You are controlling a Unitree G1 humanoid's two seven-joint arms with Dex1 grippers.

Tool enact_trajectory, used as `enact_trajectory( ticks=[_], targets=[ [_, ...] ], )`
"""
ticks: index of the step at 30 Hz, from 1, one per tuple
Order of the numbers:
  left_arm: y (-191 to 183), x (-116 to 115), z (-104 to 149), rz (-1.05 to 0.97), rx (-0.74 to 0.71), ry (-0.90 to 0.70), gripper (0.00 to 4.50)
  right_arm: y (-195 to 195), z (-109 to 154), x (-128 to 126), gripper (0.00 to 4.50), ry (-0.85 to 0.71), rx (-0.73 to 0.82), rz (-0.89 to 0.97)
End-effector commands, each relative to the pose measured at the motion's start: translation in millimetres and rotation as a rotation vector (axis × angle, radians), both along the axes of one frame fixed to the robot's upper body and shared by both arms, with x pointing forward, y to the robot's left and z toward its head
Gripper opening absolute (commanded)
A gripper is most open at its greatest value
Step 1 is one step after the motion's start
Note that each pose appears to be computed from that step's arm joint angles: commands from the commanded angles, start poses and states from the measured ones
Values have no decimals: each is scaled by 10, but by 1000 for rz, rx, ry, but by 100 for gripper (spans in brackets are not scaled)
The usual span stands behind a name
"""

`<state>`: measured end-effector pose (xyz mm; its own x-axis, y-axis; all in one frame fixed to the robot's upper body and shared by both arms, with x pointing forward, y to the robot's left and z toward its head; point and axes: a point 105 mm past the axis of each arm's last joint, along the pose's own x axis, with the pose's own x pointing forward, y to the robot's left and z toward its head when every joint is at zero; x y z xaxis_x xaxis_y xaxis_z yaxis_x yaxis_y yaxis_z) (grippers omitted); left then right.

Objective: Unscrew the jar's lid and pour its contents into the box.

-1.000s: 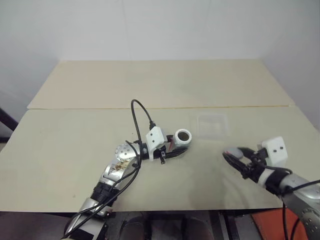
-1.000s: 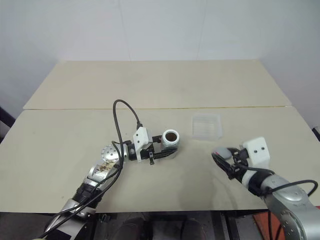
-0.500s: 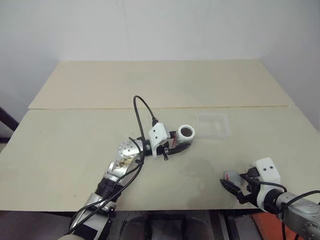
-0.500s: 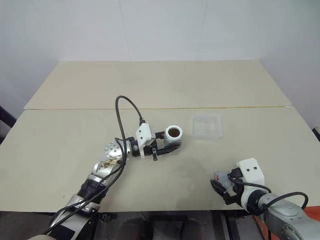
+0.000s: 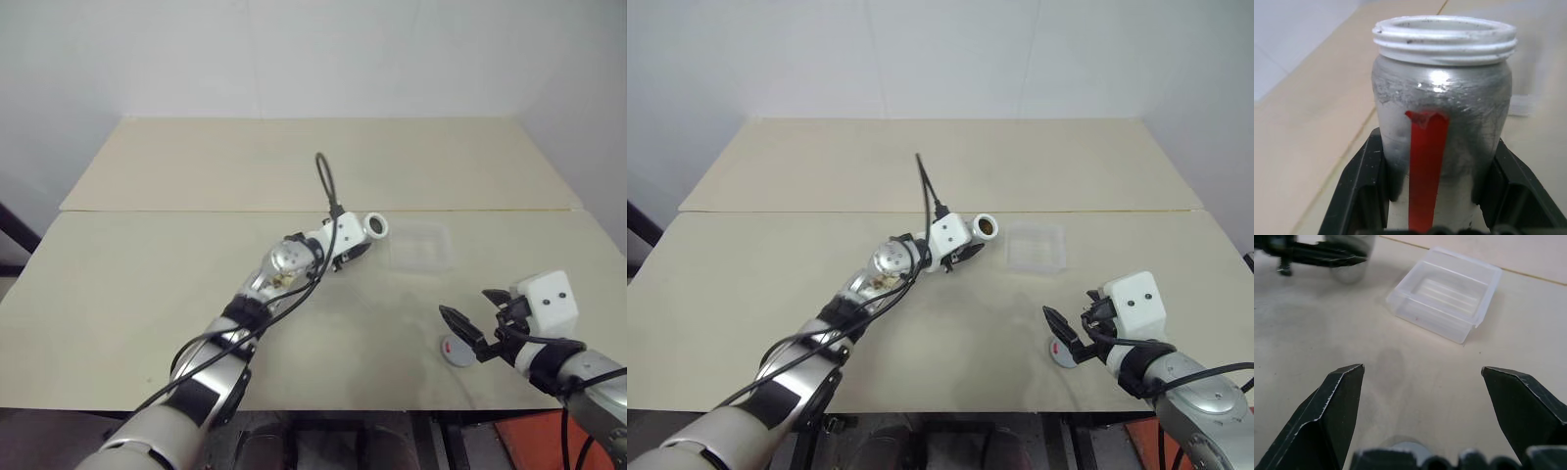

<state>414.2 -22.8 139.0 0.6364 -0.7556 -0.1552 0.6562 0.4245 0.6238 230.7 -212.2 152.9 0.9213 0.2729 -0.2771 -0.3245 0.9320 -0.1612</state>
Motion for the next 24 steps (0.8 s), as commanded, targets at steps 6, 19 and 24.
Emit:
enact_trajectory(
  ticks=[6,19,24],
  targets=[
    [-572,68,694,-7,409,-799,194,56,207,-40,447,-129,3,-25],
    [-917,-173,733,-255,838,-1554,194,62,248,-171,447,-165,-5,-70],
    [-917,-159,805,-220,823,-1557,194,66,220,-194,447,-161,3,-76]
  ],
)
